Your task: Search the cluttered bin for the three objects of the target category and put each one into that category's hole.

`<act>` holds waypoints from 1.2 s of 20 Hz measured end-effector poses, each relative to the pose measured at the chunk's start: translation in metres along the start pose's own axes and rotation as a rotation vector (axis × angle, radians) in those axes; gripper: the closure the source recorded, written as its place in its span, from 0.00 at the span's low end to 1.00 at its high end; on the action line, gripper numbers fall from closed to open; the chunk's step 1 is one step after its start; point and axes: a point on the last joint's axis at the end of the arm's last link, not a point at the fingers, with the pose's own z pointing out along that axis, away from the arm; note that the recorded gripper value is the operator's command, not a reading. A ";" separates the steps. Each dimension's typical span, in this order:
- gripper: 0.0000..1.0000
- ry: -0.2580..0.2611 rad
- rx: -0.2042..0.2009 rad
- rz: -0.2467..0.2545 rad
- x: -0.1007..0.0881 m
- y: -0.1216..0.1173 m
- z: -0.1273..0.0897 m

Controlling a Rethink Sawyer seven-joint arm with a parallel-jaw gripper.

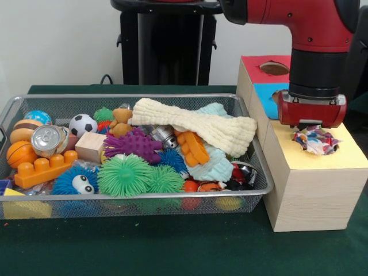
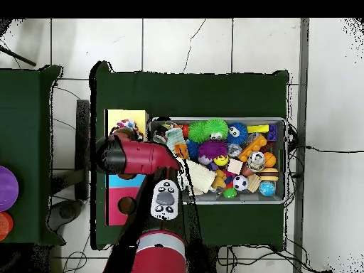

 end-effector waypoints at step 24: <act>0.00 -0.114 -0.013 -0.018 0.001 0.011 0.016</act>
